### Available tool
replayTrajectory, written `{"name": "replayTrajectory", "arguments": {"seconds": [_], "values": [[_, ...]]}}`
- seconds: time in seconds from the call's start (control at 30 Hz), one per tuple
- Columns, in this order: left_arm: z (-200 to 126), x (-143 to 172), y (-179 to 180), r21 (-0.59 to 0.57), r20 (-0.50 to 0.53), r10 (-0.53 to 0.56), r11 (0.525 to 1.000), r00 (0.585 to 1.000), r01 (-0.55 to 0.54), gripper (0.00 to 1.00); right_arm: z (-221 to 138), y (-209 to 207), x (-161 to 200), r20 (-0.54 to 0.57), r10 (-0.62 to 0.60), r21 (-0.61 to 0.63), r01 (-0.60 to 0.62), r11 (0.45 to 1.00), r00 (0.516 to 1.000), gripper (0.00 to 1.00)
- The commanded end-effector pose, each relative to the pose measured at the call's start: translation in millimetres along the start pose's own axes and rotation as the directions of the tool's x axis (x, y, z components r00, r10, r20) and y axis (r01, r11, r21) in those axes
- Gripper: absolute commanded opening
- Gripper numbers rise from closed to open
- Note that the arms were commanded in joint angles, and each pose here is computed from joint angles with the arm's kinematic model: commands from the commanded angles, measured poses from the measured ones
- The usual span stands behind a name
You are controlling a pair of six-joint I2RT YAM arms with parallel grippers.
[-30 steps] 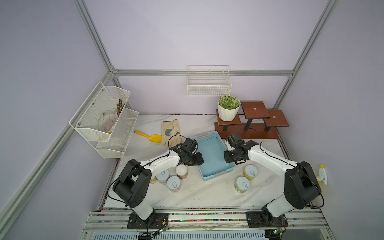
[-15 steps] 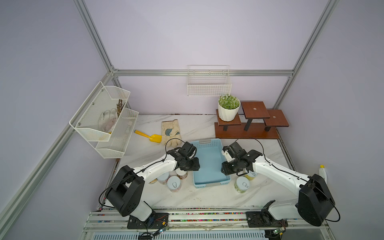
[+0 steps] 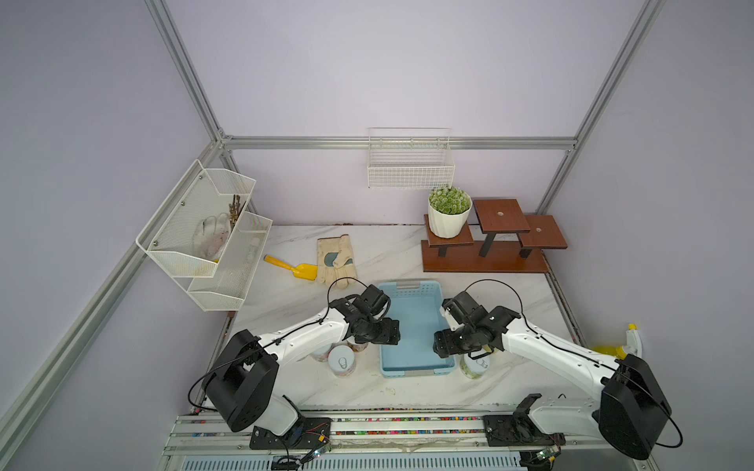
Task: Put the canned food in the basket
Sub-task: Move the basket to the center of the board, then pick up the canned food from the center of the board.
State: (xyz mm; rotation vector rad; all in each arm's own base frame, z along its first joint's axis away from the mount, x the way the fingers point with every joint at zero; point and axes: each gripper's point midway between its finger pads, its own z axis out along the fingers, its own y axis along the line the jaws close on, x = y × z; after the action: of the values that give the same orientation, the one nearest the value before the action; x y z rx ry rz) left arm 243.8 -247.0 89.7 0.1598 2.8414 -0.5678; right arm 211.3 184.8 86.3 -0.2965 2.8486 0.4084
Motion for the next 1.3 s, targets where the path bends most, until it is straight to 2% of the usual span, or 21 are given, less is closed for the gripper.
{"name": "replayTrajectory", "arguments": {"seconds": [0.0, 0.13, 0.17, 0.23, 0.4, 0.5, 0.7, 0.77, 0.83, 0.93, 1.03, 1.13, 1.27], "values": [[-23, -17, -4, -0.039, 0.055, 0.022, 0.999, 0.998, -0.020, 1.00, -15, 3, -17, 0.068, 0.013, 0.019, -0.014, 1.000, 0.998, 0.84], [-53, -32, -6, -0.072, 0.126, 0.068, 0.996, 0.990, -0.059, 1.00, -42, 3, -22, 0.133, 0.061, 0.029, -0.065, 0.997, 0.989, 0.85], [-72, -38, -15, -0.041, 0.173, 0.089, 0.996, 0.981, -0.083, 1.00, -51, 3, -23, 0.163, 0.071, 0.035, -0.077, 0.996, 0.984, 0.87], [-89, -48, -25, -0.020, 0.225, 0.117, 0.993, 0.967, -0.115, 1.00, -67, -2, -24, 0.217, 0.130, 0.041, -0.142, 0.989, 0.967, 0.88], [-124, -72, -32, -0.045, 0.362, 0.169, 0.985, 0.917, -0.164, 1.00, -94, -33, -17, 0.350, 0.280, 0.084, -0.328, 0.941, 0.894, 0.98], [-136, -82, -30, -0.061, 0.439, 0.163, 0.986, 0.884, -0.152, 1.00, -102, -61, -12, 0.433, 0.333, 0.131, -0.424, 0.896, 0.838, 0.99], [-146, -88, -39, 0.011, 0.511, 0.112, 0.991, 0.852, -0.136, 1.00, -94, -82, -12, 0.391, 0.409, 0.170, -0.501, 0.849, 0.825, 0.99], [-148, -86, -54, 0.074, 0.544, 0.156, 0.970, 0.824, -0.233, 1.00, -91, -82, -20, 0.363, 0.399, 0.189, -0.486, 0.853, 0.842, 0.99], [-146, -84, -58, 0.103, 0.552, 0.159, 0.961, 0.818, -0.256, 1.00, -88, -81, -24, 0.329, 0.386, 0.230, -0.469, 0.853, 0.862, 0.99], [-136, -80, -58, 0.112, 0.532, 0.168, 0.958, 0.830, -0.265, 1.00, -83, -100, -23, 0.331, 0.385, 0.342, -0.490, 0.802, 0.861, 0.99], [-129, -80, -52, 0.130, 0.520, 0.122, 0.967, 0.845, -0.220, 1.00, -81, -116, -23, 0.349, 0.402, 0.389, -0.521, 0.760, 0.847, 0.99], [-128, -82, -52, 0.163, 0.529, 0.098, 0.963, 0.843, -0.214, 1.00, -80, -128, -26, 0.370, 0.429, 0.385, -0.557, 0.736, 0.824, 0.99], [-129, -85, -45, 0.162, 0.534, 0.084, 0.966, 0.841, -0.200, 1.00, -70, -137, -27, 0.343, 0.472, 0.340, -0.576, 0.744, 0.812, 0.98]]}}
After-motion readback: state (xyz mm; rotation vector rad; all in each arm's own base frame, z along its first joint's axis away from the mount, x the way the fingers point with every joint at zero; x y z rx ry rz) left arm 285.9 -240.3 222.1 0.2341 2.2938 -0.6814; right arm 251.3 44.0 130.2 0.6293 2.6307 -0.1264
